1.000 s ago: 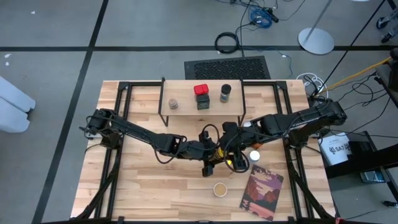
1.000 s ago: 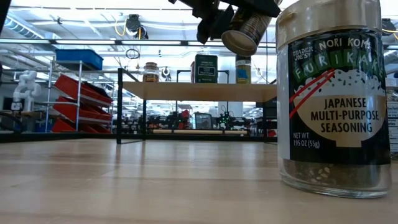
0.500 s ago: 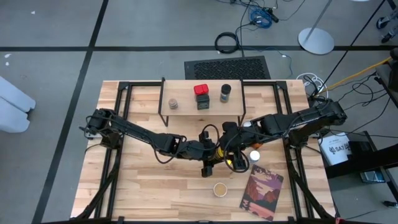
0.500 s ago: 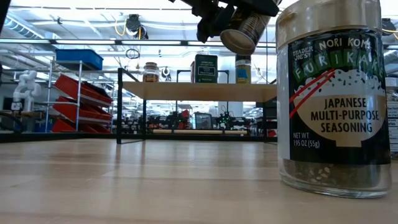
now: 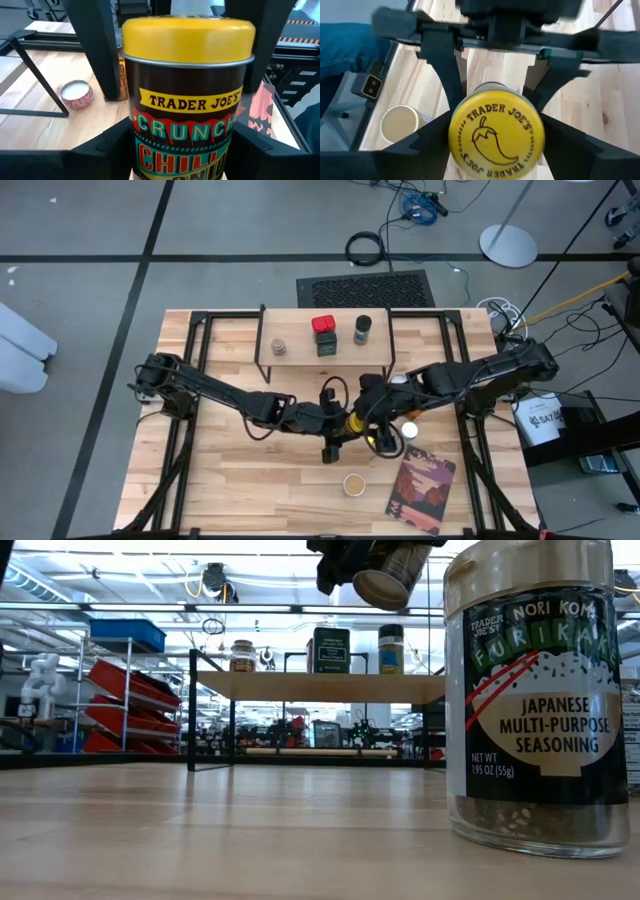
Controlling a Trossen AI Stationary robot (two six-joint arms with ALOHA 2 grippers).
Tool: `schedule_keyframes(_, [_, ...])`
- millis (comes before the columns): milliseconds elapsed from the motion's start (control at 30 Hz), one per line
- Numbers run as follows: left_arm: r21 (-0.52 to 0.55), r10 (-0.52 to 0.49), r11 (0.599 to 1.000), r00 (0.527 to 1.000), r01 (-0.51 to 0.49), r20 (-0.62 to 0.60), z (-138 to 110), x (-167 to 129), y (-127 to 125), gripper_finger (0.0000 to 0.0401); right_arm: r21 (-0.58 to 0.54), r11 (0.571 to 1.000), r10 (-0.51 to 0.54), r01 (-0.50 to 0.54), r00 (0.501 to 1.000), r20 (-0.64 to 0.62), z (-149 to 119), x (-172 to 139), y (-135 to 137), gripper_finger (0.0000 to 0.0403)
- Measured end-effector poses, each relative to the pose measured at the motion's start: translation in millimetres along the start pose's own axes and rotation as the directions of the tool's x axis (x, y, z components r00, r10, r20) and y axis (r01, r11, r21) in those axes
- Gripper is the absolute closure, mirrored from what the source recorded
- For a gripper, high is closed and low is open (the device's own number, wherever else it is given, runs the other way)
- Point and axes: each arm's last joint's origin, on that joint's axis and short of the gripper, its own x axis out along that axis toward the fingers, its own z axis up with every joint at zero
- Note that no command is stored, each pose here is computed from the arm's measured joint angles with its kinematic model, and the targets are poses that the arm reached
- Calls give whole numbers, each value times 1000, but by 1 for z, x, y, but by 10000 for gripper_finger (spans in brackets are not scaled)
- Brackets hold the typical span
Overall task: Shelf spices
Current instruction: Put the yellow spice bottle on the shelf
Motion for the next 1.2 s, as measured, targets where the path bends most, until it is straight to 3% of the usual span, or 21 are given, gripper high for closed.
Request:
schedule_keyframes(233, [7, -10, 1000, 1000, 9, 17, 8, -11, -2, 161, -7, 1000, -11, 11, 1000, 3, 10, -19, 0, 125])
schedule_keyframes(400, [26, -8, 1000, 999, 8, 35, 15, -22, -3, 161, -28, 996, -82, 82, 997, -13, 15, -38, -2, 114])
schedule_keyframes(600, [65, -27, 998, 999, 24, 42, 20, -31, -4, 161, -26, 985, -170, 171, 985, 42, 29, -77, -6, 104])
schedule_keyframes(733, [80, -17, 997, 997, 11, 70, 28, -41, -2, 161, -6, 969, -246, 246, 969, 3, 26, -104, -9, 103])
schedule_keyframes(867, [83, -9, 997, 996, 2, 83, 32, -47, -1, 161, 33, 969, -247, 246, 968, 41, 20, -126, -11, 103])
schedule_keyframes(1000, [89, -9, 996, 994, 0, 105, 37, -52, -1, 161, 52, 967, -253, 250, 966, 50, 16, -134, -9, 103])
schedule_keyframes(1200, [120, 86, 987, 986, -104, 143, 49, -72, 10, 161, 72, 965, -250, 251, 968, -18, 7, -130, -4, 103])
